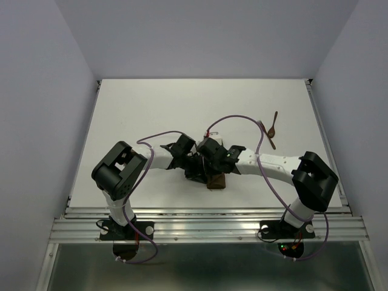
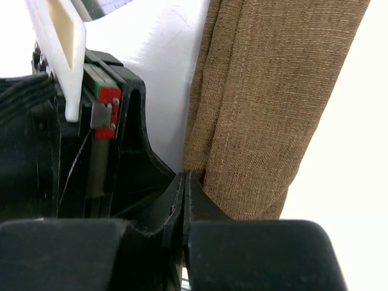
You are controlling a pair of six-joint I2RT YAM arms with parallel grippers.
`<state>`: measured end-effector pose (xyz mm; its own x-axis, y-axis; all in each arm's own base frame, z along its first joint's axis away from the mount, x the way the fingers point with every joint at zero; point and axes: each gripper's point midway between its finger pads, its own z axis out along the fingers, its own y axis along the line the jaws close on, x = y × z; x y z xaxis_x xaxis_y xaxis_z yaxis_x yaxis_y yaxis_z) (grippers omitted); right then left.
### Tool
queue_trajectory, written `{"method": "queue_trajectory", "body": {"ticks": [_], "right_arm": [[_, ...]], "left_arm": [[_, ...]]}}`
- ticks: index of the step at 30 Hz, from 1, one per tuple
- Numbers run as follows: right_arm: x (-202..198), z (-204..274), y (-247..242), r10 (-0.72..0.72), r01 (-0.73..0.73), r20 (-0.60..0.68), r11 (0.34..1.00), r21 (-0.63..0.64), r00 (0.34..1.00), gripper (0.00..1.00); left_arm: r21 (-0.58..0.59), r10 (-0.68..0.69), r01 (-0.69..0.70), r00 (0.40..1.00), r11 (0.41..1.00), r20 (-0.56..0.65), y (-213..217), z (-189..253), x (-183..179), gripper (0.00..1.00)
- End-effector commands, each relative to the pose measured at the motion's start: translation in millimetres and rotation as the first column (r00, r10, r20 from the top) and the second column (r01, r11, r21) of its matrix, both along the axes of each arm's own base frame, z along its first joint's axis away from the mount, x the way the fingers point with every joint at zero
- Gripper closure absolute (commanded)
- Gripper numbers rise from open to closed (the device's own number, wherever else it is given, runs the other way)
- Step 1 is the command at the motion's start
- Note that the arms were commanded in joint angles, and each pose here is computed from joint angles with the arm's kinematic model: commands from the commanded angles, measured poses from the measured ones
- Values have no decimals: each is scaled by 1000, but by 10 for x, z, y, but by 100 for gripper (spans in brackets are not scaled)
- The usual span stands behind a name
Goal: Fold the napkin into a case and place the utensils inside
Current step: Smooth out the smaller rectangle-folded napkin at the center of the board.
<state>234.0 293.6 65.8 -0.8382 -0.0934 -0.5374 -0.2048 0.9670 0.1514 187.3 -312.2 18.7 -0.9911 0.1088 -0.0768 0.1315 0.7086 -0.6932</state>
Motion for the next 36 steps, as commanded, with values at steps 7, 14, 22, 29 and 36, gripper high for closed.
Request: {"method": "queue_trajectory", "body": {"ticks": [7,14,22,29,36], "right_arm": [[135,-89,243,-14,11,41,998,67,999,99],[125,-91,243,-12,10,38,997,71,999,98],[101,221,138,-28,21,72,996,90,997,83],[21,247,-128,-80,75,82,996,54,993,72],[-172,179,-485,-166,163,64,986,46,984,78]], "left_arm": [[-2,-18,18,1000,1000,-16,-6,-56,-126,100],[-2,-18,18,1000,1000,-15,24,-46,-166,100],[-6,-24,24,1000,1000,-6,31,-15,-165,100],[1,-34,34,999,999,0,35,-10,-157,100],[1,-42,42,999,999,7,26,8,-151,100]]}}
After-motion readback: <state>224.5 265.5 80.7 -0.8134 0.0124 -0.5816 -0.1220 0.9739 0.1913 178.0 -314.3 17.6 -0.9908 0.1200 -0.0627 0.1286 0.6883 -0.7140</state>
